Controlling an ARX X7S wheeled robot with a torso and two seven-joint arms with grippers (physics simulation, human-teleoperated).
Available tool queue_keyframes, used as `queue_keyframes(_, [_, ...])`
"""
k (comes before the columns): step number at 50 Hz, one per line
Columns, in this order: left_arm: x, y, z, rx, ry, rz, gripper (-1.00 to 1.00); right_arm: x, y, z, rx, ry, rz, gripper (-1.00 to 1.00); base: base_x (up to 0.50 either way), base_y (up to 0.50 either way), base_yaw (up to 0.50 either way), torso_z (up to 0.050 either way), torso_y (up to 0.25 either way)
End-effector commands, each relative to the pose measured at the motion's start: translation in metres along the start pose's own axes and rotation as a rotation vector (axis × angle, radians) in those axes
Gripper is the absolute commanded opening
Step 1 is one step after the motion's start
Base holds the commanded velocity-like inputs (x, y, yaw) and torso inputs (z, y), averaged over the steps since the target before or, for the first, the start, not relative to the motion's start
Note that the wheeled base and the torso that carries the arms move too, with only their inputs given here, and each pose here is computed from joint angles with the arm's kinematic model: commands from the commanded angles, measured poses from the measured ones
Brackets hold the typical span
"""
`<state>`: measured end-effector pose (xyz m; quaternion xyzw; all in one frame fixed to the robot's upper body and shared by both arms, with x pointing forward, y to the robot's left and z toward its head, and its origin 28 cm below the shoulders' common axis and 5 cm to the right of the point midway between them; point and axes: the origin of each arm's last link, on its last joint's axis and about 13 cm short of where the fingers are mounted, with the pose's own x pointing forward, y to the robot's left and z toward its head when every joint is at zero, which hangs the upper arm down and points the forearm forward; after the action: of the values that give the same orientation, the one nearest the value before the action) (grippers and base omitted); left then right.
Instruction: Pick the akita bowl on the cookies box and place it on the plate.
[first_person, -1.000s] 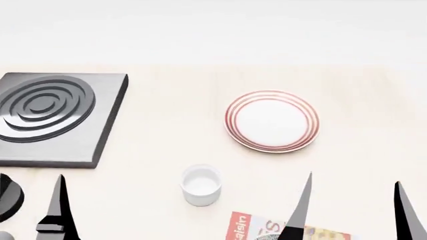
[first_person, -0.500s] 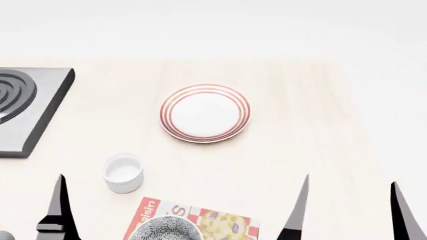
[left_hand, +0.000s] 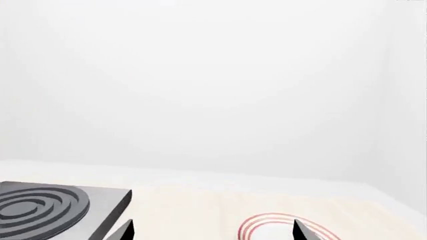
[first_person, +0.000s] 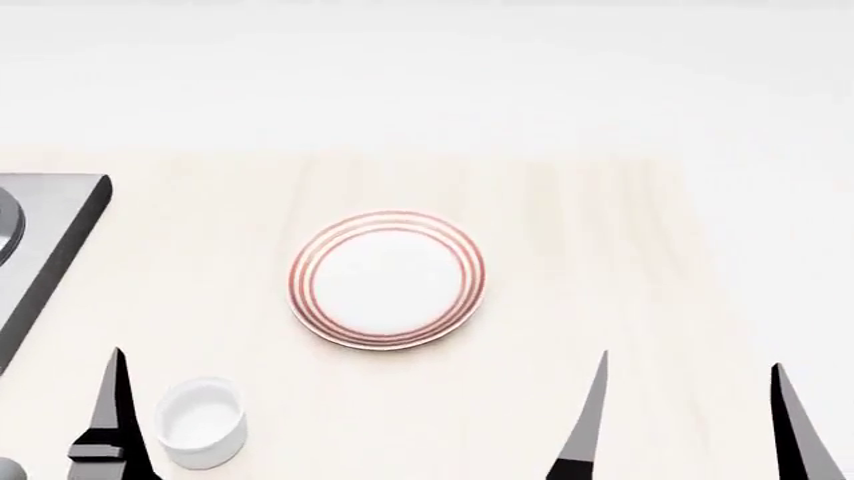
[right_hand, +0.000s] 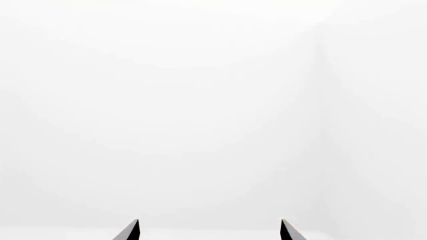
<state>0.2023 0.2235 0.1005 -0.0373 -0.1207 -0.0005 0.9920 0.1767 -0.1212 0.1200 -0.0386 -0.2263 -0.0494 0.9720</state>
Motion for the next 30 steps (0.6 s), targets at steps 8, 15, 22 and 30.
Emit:
queue_keyframes(8, [0.0031,0.0049,0.0026,-0.055,0.003,0.003,1.0,-0.0005,0.0007,-0.002,-0.009,-0.008,-0.009,1.0,0.22,-0.02,0.0,0.031,-0.094])
queue_keyframes(15, [0.004,0.0057,0.0031,-0.065,0.005,0.016,1.0,-0.0008,0.0007,-0.002,-0.009,-0.009,-0.009,1.0,0.0,0.0,0.0,0.0,-0.25])
queue_keyframes(22, [0.0038,0.0058,0.0031,-0.069,0.003,0.017,1.0,-0.0009,0.0009,-0.002,-0.01,-0.009,-0.007,1.0,0.0,0.0,0.0,0.0,-0.25])
queue_keyframes(30, [0.0034,0.0057,0.0033,-0.067,-0.003,0.016,1.0,-0.0009,0.0009,-0.0021,-0.011,-0.01,-0.005,1.0,0.0,0.0,0.0,0.0,-0.25])
